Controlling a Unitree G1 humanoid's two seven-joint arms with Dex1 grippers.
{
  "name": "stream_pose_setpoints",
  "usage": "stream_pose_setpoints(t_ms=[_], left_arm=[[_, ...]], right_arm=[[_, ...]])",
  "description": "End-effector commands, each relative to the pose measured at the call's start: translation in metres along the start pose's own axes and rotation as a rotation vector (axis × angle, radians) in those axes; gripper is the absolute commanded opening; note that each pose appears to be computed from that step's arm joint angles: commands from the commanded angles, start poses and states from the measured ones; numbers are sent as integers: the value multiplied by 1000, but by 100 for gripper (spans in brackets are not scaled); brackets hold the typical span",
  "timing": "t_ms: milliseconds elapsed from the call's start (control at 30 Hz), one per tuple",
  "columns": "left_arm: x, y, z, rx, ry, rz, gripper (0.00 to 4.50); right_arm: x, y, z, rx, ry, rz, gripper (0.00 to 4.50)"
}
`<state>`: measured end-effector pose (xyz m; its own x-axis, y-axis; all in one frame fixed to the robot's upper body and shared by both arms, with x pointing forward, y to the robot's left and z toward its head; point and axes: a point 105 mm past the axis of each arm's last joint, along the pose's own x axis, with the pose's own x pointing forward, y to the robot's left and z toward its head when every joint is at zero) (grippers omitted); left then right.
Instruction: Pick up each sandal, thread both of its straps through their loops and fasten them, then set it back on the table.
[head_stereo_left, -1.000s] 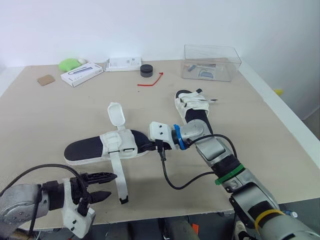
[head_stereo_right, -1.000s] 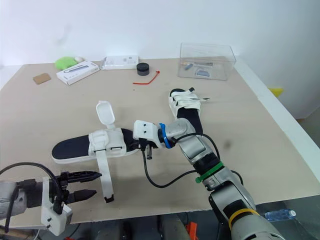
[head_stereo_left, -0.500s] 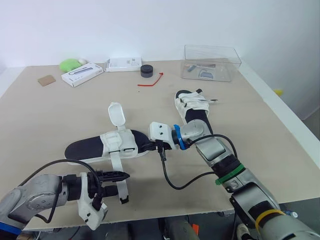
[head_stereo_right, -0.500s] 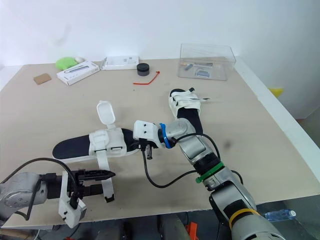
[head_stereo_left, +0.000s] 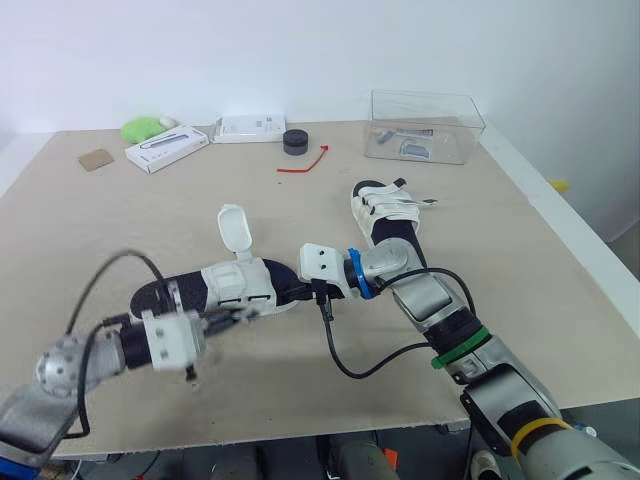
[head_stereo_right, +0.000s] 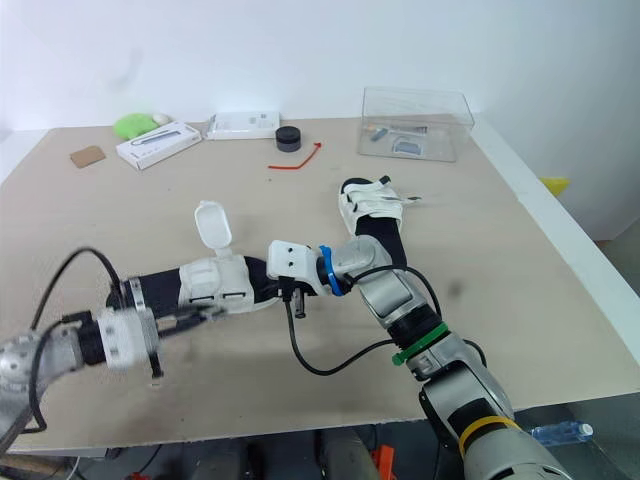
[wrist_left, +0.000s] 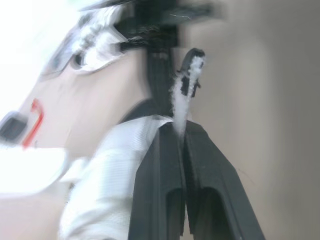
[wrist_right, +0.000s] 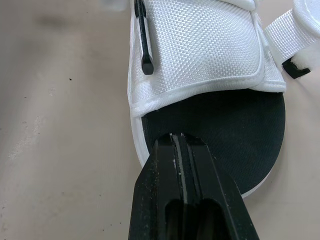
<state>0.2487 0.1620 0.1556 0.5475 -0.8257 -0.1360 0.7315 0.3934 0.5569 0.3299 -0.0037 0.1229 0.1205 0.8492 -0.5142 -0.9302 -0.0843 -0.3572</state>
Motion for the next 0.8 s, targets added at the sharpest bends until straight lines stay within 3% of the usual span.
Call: stream_pose_setpoints(t_ms=[33,100,300,800], left_arm=[[-2,26,10,-338,-74,90,4],[-1,39,16,-544,-145,111,4],[0,69,12,-811,-217,150,4],[12,84,-18,-1059,-273,200,4]], right_arm=[[-1,-1,-6,-2,39,10,0],[-1,-1,-6,-4,40,11,0],[-2,-3,-6,-7,42,7,0],[-6,-2,-8,-3,49,-2,0]])
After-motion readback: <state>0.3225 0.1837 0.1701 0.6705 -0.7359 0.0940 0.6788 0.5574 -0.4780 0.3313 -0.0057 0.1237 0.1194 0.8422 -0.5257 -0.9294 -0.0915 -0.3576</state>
